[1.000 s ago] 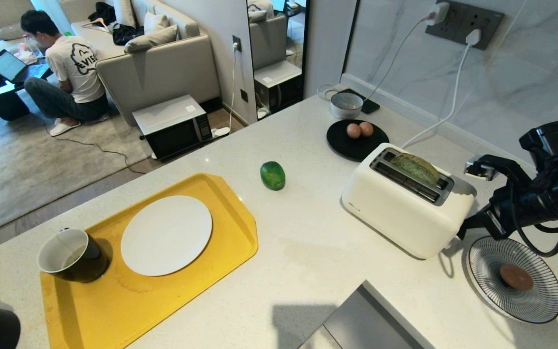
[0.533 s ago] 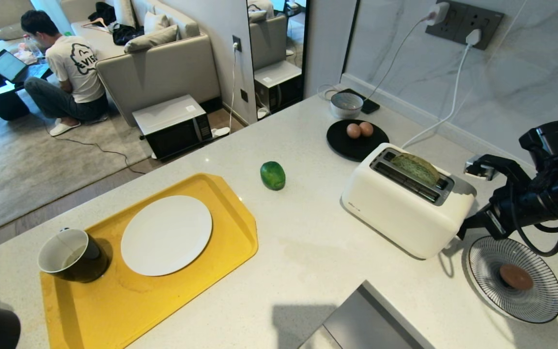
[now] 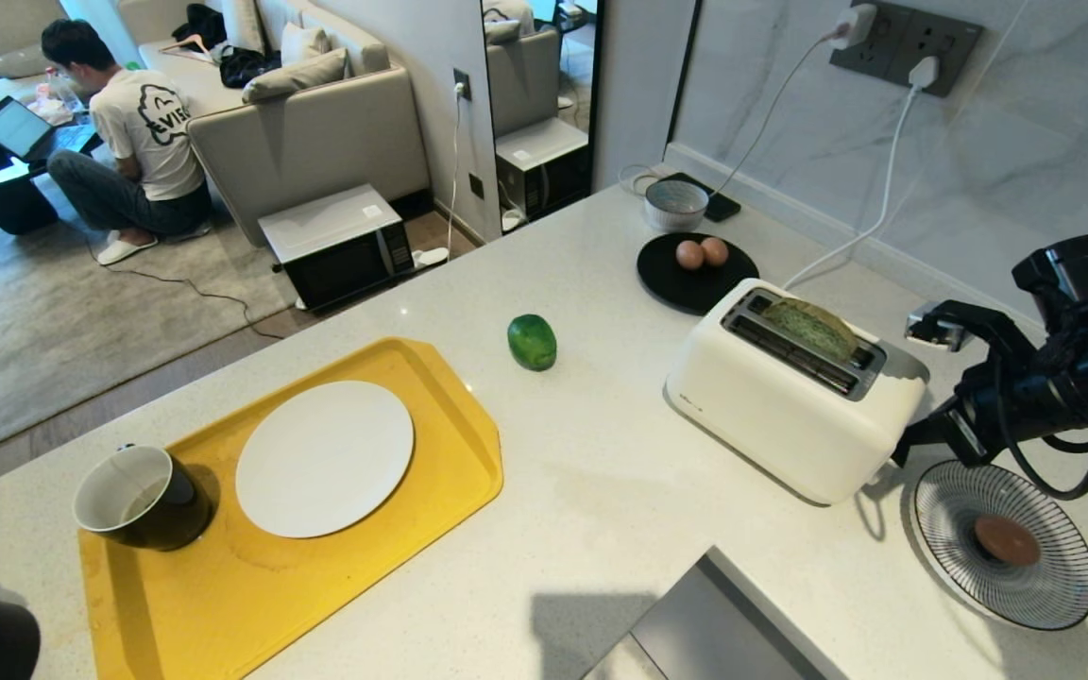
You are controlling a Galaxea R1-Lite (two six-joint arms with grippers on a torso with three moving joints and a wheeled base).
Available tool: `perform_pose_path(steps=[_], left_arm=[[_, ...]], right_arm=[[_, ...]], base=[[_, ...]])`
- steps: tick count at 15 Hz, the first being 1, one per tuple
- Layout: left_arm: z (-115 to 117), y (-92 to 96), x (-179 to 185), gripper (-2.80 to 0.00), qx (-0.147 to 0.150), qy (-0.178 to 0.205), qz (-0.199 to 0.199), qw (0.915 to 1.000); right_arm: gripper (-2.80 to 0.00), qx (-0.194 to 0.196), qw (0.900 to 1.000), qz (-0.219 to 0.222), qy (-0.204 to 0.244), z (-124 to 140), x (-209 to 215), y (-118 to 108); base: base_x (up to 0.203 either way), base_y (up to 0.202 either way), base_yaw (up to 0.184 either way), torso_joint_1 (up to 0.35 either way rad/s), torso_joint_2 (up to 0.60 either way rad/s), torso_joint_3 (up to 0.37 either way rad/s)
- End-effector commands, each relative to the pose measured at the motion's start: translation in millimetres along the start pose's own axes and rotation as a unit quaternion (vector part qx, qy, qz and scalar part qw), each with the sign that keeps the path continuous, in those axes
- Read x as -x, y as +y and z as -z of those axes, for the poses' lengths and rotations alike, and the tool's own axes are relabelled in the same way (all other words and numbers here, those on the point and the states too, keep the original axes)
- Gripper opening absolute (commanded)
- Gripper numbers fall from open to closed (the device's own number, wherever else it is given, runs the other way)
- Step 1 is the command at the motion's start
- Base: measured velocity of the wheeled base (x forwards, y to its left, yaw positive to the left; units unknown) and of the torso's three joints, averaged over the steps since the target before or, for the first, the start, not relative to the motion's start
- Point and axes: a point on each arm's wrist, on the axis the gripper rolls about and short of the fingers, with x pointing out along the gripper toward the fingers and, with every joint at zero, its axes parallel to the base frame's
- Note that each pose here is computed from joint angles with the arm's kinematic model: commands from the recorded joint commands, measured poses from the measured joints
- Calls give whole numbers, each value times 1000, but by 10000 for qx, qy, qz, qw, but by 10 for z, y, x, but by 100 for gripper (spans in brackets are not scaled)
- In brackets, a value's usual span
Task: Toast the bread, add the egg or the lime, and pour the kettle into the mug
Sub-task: Use a bread toaster
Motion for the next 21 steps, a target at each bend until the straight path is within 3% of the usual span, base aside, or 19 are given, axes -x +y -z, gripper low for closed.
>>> perform_pose_path(steps=[1, 21], left_arm=[[2, 0, -1, -280, 1, 7, -4, 10000], [-2, 0, 0, -280, 1, 0, -4, 10000]], right_arm=[[-280, 17, 10000, -7, -13, -1, 13, 4], [-280, 34, 10000, 31, -59, -7, 60, 15]], base=[[0, 0, 0, 0, 0, 0], [0, 0, 0, 0, 0, 0]])
